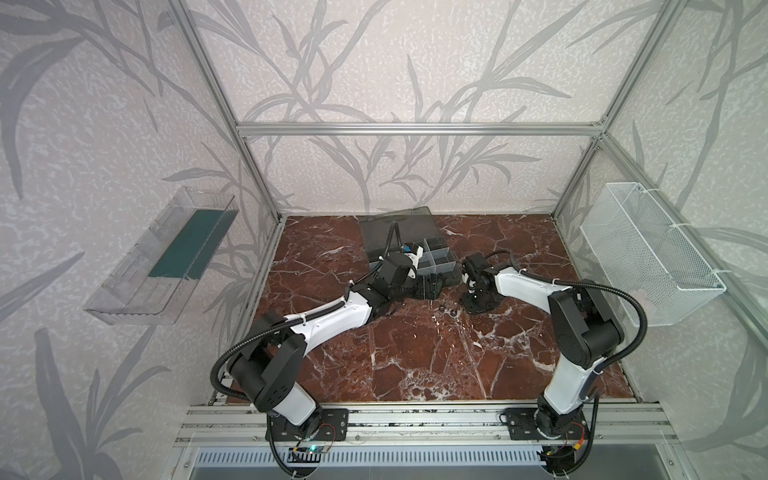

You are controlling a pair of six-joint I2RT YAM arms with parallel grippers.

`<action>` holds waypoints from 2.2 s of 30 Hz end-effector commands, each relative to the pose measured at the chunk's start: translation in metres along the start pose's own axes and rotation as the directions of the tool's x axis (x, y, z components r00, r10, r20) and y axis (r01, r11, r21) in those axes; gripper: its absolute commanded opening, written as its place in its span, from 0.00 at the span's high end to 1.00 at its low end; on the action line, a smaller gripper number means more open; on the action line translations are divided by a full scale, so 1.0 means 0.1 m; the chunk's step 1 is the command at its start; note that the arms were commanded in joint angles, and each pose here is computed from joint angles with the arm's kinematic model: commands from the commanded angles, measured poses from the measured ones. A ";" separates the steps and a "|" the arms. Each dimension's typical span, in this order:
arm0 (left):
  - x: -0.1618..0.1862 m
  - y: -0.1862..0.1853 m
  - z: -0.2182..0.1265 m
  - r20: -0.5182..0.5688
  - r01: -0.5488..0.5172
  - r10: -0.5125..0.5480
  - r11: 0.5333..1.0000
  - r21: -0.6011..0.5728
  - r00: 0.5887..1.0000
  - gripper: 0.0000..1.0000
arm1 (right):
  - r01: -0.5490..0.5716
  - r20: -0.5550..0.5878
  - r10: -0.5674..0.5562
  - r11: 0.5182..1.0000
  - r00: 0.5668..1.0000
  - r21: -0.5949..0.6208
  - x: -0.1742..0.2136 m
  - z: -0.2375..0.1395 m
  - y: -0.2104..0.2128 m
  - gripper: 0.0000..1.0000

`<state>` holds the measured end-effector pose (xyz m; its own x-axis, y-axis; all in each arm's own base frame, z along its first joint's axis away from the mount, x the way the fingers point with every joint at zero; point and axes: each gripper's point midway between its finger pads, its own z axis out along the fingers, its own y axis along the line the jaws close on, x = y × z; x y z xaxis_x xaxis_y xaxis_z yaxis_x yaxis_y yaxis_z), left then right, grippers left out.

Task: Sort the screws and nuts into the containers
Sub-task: 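Close the right gripper on the silver hex nut, then lift the silver hex nut and carry it over the box with the right gripper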

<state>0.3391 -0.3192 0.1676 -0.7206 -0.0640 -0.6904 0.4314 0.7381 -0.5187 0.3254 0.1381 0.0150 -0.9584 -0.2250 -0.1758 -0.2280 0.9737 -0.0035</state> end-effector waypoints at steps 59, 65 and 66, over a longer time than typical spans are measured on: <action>-0.78 0.91 -1.02 0.488 0.222 -0.029 0.913 -0.343 0.873 0.01 | 0.199 0.294 -0.116 0.942 0.949 -0.270 -1.63 -0.83 1.63 0.80; -0.79 0.92 -1.03 0.492 0.228 -0.034 0.913 -0.340 0.870 0.01 | 0.212 0.282 -0.134 0.939 0.950 -0.269 -1.71 -0.59 1.83 0.80; -0.78 0.91 -1.02 0.490 0.229 -0.037 0.913 -0.338 0.871 0.01 | 0.212 0.281 -0.133 0.939 0.950 -0.271 -1.72 -0.56 1.85 0.79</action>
<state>0.3798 -0.1851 0.2170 -0.4116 -0.3785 -0.8290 0.0645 0.8953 -0.4408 0.4362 0.3467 0.1007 -0.8284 -0.3422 -0.4434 -0.4673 0.8587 0.2105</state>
